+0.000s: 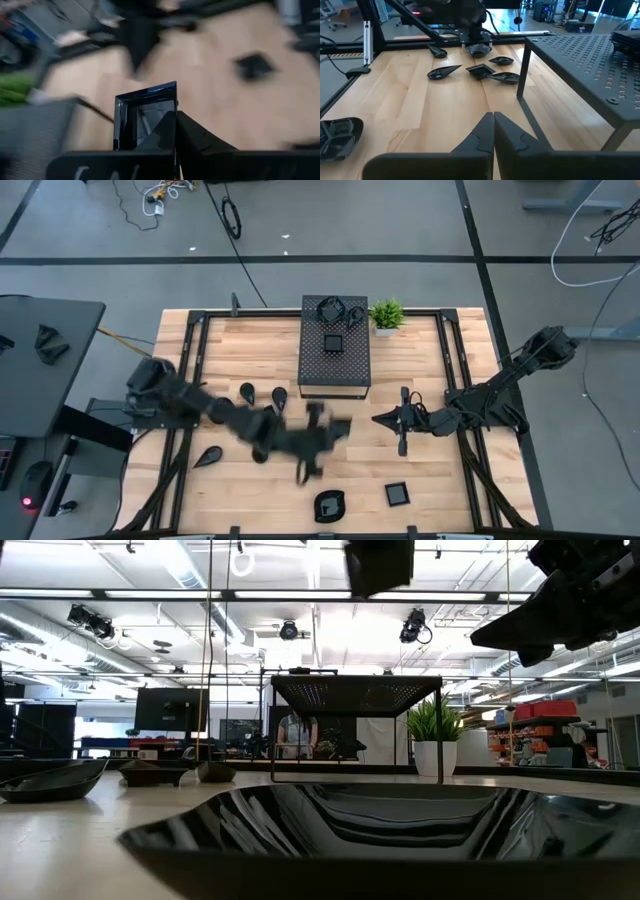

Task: Pick & Place Mini shaped plates
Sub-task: Stack the black square plate on top of the black square plate on the shelf, then stack the black drop-shaped plate on top of the black drop-shaped plate on the shelf

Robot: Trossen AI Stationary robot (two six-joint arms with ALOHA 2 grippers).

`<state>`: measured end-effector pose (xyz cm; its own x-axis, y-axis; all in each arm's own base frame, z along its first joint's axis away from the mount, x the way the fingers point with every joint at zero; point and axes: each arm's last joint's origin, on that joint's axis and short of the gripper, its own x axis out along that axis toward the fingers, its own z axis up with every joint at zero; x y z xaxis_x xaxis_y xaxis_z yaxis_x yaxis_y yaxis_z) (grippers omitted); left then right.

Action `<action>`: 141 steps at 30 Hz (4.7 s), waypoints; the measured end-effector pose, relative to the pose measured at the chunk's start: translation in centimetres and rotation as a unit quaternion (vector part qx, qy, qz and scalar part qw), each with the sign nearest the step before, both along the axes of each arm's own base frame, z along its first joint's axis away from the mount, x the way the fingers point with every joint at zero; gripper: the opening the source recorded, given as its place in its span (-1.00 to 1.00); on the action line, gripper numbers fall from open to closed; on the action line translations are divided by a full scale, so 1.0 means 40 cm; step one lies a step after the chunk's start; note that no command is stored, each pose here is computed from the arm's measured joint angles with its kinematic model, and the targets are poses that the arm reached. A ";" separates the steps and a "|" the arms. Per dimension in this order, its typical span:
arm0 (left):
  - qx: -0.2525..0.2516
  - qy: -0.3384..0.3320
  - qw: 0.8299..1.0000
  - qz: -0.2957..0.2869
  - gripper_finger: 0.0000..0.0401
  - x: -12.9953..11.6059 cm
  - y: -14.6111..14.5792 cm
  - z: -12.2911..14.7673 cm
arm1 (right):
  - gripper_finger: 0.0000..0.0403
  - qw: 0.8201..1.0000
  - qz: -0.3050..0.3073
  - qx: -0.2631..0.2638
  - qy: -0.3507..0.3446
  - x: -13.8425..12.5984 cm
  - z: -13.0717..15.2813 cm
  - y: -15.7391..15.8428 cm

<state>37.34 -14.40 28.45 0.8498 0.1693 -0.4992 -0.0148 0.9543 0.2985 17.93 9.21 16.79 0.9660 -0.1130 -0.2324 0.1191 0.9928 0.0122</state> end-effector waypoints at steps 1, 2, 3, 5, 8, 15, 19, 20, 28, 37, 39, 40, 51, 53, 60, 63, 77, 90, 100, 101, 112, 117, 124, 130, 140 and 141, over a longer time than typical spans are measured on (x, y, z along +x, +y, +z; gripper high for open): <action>0.013 -0.001 1.000 0.003 -0.97 0.017 0.044 0.011 | -0.96 1.000 -0.001 0.001 0.000 0.000 0.000 -0.001; 0.031 0.002 1.000 0.007 -0.98 0.032 0.088 0.020 | -0.96 1.000 -0.001 0.002 0.000 0.000 0.000 -0.001; 0.050 0.016 0.999 0.007 -0.98 0.043 0.128 0.027 | -0.96 1.000 -0.001 0.002 -0.001 0.000 0.000 0.000; 0.088 0.037 0.995 0.003 -0.98 0.061 0.204 0.043 | -0.96 1.000 -0.001 0.003 -0.003 0.001 0.002 0.000; 0.149 0.055 0.987 -0.022 -0.97 0.079 0.304 0.056 | -0.96 1.000 -0.001 0.005 -0.005 0.001 0.003 0.000; 0.175 0.099 0.979 0.025 -0.97 0.070 0.469 0.053 | -0.96 1.000 -0.001 0.007 -0.006 0.001 0.003 0.000; 0.116 0.099 0.986 0.065 -0.96 0.059 0.526 0.046 | -0.96 1.000 -0.005 0.007 -0.006 0.003 0.003 -0.004; 0.100 0.096 0.988 0.070 -0.95 0.057 0.535 0.043 | -0.96 1.000 -0.007 0.007 -0.006 0.004 0.003 -0.005; 0.058 0.091 0.991 0.083 -0.95 0.050 0.567 0.037 | -0.96 1.000 -0.012 0.007 -0.007 0.006 0.004 -0.010; 0.058 0.101 0.990 0.080 -0.94 0.069 0.568 0.007 | -0.96 1.000 -0.012 0.010 -0.007 0.006 0.004 -0.010; 0.062 0.115 0.988 0.082 -0.94 0.067 0.569 -0.002 | -0.96 1.000 -0.012 0.011 -0.009 0.007 0.005 -0.010; 0.069 0.111 0.987 0.089 -0.94 0.071 0.571 -0.004 | -0.96 1.000 -0.012 0.012 -0.009 0.007 0.005 -0.010; 0.088 0.137 0.980 0.112 -0.94 0.080 0.581 -0.035 | -0.96 1.000 -0.007 0.015 -0.012 0.007 0.007 -0.009; 0.088 0.132 0.981 0.112 -0.94 0.081 0.582 -0.033 | -0.96 1.000 -0.007 0.015 -0.012 0.007 0.007 -0.009; 0.080 0.131 0.981 0.118 -0.94 0.080 0.582 -0.033 | -0.96 1.000 -0.006 0.015 -0.013 0.007 0.007 -0.008; 0.080 0.131 0.981 0.118 -0.94 0.080 0.582 -0.033 | -0.96 1.000 -0.006 0.015 -0.013 0.007 0.007 -0.008; 0.072 0.129 0.983 0.107 -0.53 0.081 0.579 -0.033 | -0.96 1.000 -0.006 0.014 -0.013 0.007 0.007 -0.008; 0.000 0.151 0.982 0.112 -0.18 0.067 0.443 0.138 | -0.96 1.000 -0.006 0.014 -0.012 0.007 0.007 -0.008; -0.037 0.254 0.966 0.026 -0.38 0.000 0.207 0.049 | -0.96 0.999 0.033 0.025 -0.008 0.007 0.006 -0.002; -0.040 0.249 0.967 0.030 -0.40 -0.006 0.184 0.029 | -0.96 0.999 0.035 0.025 -0.008 0.007 0.006 -0.001; -0.123 0.142 0.979 0.080 -0.59 -0.129 -0.088 -0.201 | -0.96 0.999 0.037 0.032 -0.018 0.008 0.011 -0.001; -0.151 0.110 0.972 0.140 -0.67 -0.226 -0.184 -0.226 | -0.96 0.998 0.035 0.040 -0.023 0.009 0.014 -0.001; -0.261 0.083 0.906 0.322 -0.75 -0.333 -0.219 -0.244 | -0.96 0.998 0.031 0.041 -0.027 0.011 0.016 -0.004; -0.261 0.148 0.833 0.464 -0.51 -0.391 -0.182 -0.255 | -0.96 0.999 0.021 0.041 -0.027 0.015 0.016 -0.012; -0.232 0.198 0.792 0.529 -0.57 -0.417 -0.161 -0.255 | -0.96 0.999 0.023 0.032 -0.026 0.015 0.015 -0.013; -0.227 0.202 0.794 0.527 -0.65 -0.414 -0.159 -0.258 | -0.96 0.999 0.023 0.031 -0.026 0.015 0.015 -0.013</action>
